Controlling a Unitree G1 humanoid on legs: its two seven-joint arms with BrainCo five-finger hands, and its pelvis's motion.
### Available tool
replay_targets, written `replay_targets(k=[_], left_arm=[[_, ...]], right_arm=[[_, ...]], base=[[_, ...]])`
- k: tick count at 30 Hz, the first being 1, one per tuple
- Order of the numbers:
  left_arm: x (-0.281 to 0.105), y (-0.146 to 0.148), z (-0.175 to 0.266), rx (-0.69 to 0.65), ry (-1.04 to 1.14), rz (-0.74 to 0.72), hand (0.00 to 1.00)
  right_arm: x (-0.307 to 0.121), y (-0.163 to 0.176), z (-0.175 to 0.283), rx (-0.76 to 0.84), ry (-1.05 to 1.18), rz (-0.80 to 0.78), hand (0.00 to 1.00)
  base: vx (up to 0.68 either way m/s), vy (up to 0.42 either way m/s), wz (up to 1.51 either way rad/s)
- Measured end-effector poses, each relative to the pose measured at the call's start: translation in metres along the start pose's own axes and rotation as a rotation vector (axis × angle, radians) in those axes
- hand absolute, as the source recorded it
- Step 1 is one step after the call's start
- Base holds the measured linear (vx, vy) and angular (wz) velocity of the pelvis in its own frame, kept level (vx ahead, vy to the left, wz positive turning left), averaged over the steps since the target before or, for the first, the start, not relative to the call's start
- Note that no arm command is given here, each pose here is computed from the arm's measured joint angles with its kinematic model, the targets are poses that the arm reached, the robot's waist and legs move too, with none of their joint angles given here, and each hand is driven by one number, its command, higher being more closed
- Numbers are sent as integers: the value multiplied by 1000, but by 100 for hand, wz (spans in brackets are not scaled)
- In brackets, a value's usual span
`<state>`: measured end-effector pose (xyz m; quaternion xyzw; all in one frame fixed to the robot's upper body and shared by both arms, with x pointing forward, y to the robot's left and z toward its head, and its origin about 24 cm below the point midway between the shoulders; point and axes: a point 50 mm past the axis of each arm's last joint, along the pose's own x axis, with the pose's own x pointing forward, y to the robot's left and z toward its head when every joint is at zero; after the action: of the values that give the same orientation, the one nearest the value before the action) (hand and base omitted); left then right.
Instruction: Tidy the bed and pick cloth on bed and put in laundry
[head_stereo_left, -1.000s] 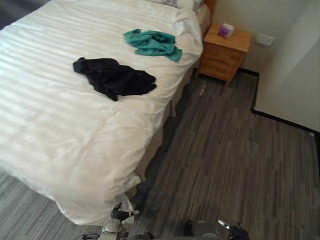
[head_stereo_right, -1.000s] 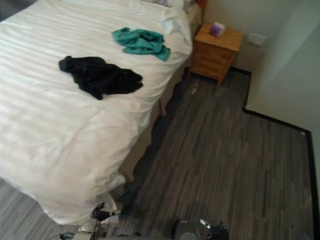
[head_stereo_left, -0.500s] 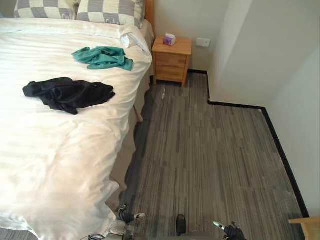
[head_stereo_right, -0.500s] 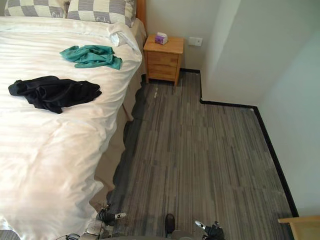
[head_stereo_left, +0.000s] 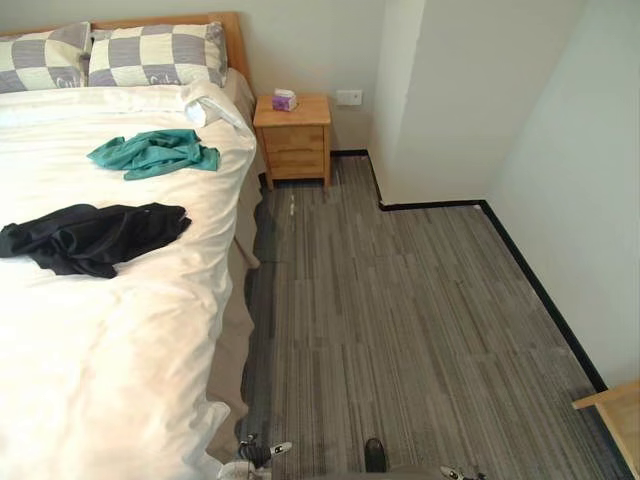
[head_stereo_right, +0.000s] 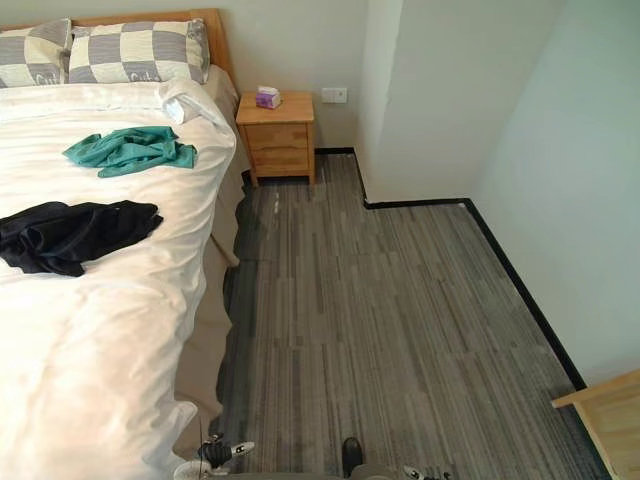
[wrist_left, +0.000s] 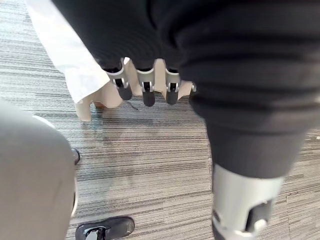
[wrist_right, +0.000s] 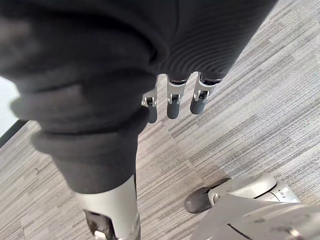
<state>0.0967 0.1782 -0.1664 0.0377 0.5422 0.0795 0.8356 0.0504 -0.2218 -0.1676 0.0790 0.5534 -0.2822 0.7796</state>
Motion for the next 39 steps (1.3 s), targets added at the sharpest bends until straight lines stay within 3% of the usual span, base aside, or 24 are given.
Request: replay_targets(k=[7, 10, 14, 26, 30, 39], left_arm=[[-3, 0, 4, -80, -32, 39, 0], [-4, 20, 6, -156, -61, 109, 0], [-6, 9, 18, -208, -109, 92, 0], [-2, 4, 50, -120, -199, 54, 0], [-2, 13, 52, -118, -203, 74, 0], [-1, 25, 35, -70, -130, 100, 0]], right_arm=[[-1, -8, 11, 5, -52, -26, 0], [-3, -2, 5, -31, -43, -4, 0], [-3, -4, 13, -68, -79, -2, 0], [3, 12, 42, -69, -107, 24, 0], [2, 17, 17, -68, -7, 35, 0], [0, 30, 43, -157, -122, 91, 0]], base=[[-48, -76, 2], [142, -269, -52], [181, -270, -52], [415, -63, -46], [582, 3, 55], [588, -136, 67]])
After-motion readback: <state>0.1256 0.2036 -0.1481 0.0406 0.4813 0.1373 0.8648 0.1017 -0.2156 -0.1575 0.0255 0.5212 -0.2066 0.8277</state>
